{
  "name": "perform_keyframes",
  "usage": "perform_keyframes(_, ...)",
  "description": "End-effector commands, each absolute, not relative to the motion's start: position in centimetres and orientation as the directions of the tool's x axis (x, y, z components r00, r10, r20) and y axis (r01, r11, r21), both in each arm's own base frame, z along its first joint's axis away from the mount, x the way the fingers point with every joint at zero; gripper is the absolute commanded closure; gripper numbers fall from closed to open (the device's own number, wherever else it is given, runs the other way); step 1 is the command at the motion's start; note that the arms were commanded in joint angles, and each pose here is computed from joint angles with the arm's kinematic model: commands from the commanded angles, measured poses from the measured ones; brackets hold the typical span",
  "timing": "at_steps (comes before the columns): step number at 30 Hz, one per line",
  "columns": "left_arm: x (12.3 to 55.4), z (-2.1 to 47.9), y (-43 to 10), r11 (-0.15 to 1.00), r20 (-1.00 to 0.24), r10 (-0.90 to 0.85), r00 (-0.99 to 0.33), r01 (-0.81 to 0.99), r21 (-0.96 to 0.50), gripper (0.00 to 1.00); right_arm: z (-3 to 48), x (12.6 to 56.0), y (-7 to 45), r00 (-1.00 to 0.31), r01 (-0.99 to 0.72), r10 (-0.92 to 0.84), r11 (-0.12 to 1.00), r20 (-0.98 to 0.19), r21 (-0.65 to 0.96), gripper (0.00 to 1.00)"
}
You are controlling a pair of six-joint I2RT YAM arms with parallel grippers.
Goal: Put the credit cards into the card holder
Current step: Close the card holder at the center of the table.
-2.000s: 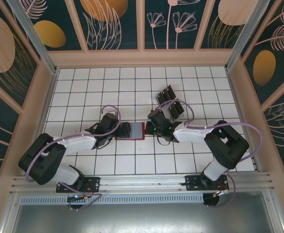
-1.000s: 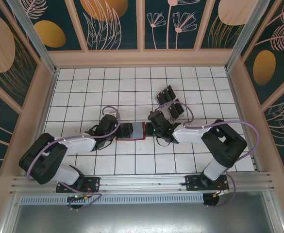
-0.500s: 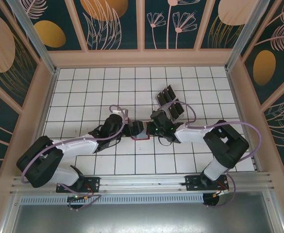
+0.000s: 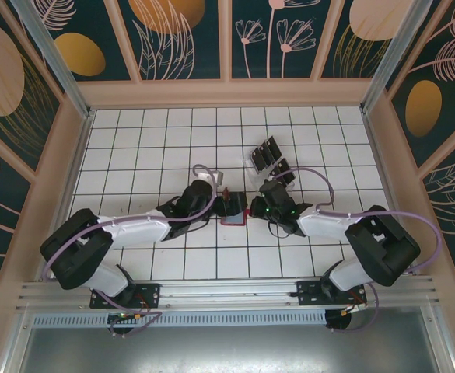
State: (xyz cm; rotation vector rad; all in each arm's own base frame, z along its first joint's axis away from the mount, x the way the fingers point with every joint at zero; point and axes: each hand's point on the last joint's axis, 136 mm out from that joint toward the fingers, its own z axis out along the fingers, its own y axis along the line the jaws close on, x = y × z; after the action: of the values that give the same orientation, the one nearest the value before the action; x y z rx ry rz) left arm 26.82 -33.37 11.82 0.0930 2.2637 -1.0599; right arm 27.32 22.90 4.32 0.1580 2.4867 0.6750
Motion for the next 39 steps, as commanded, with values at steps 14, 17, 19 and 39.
perform_keyframes(14, 26.1, 6.4, -35.6, 0.723, -0.489, -0.172, -0.855, 0.227, -0.652, 0.01, 4.8, 26.7, 21.7, -0.832, -0.013, 0.295, 0.837, -0.470, 0.548, 1.00)
perform_keyframes(17, 26.3, 6.0, -35.4, 0.740, -0.487, -0.169, -0.857, 0.216, -0.637, 0.01, 5.0, 26.8, 21.7, -0.832, -0.017, 0.293, 0.835, -0.471, 0.550, 1.00)
perform_keyframes(19, 26.3, 5.9, -35.4, 0.741, -0.484, -0.173, -0.858, 0.210, -0.638, 0.02, 5.0, 26.7, 21.7, -0.833, -0.021, 0.290, 0.834, -0.471, 0.551, 0.99)
perform_keyframes(39, 31.9, 11.5, -26.2, 0.939, -0.674, -0.168, -0.719, 0.091, -0.331, 0.01, 11.8, 23.9, 24.8, -0.813, -0.130, 0.263, 0.787, -0.519, 0.603, 0.85)
